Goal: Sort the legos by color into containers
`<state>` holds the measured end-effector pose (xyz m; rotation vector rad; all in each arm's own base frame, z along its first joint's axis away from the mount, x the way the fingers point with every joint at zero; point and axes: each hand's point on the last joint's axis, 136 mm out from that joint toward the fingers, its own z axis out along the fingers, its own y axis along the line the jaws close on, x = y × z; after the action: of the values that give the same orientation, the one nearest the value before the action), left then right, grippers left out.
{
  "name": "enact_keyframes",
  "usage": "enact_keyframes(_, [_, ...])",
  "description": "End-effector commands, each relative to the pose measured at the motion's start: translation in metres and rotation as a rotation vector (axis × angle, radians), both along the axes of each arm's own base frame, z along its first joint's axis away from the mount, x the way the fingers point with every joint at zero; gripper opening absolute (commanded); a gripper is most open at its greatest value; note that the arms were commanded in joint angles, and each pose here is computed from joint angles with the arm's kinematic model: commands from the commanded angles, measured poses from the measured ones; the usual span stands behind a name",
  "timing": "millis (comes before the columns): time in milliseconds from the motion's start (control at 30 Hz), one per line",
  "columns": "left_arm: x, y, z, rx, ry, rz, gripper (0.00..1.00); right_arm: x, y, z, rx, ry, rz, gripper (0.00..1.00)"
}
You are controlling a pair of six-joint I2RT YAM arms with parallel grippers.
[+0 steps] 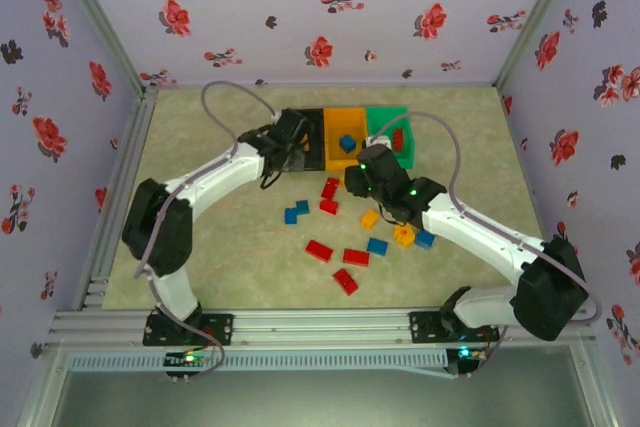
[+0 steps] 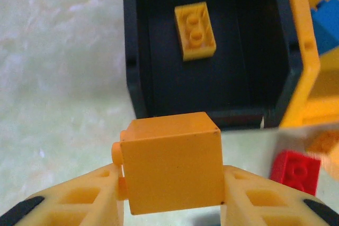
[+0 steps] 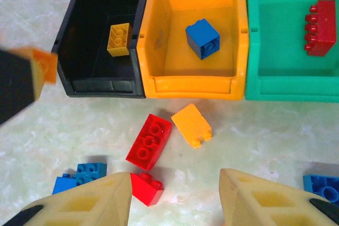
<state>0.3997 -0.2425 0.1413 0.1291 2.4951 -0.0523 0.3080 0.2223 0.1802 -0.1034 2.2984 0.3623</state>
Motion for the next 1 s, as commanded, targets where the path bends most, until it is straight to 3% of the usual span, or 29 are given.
enact_keyframes(0, [0.041, -0.011, 0.010, -0.007, -0.058, -0.037, 0.35, -0.009, -0.010, -0.004, -0.025, 0.004, -0.012, 0.48])
enact_keyframes(200, [0.088, -0.021, 0.003, -0.031, -0.047, -0.036, 0.34, -0.017, -0.018, -0.009, -0.014, 0.011, -0.027, 0.49])
enact_keyframes(500, [0.124, -0.029, -0.011, -0.023, -0.067, -0.028, 0.35, -0.020, -0.023, -0.004, -0.014, -0.004, -0.031, 0.49])
enact_keyframes(700, [0.128, -0.030, -0.003, -0.036, -0.077, -0.019, 0.67, -0.021, -0.024, -0.006, -0.019, 0.000, -0.030, 0.50])
enact_keyframes(967, [0.095, -0.022, 0.061, -0.084, -0.134, -0.019, 0.74, -0.020, -0.023, -0.009, -0.017, -0.004, -0.024, 0.51])
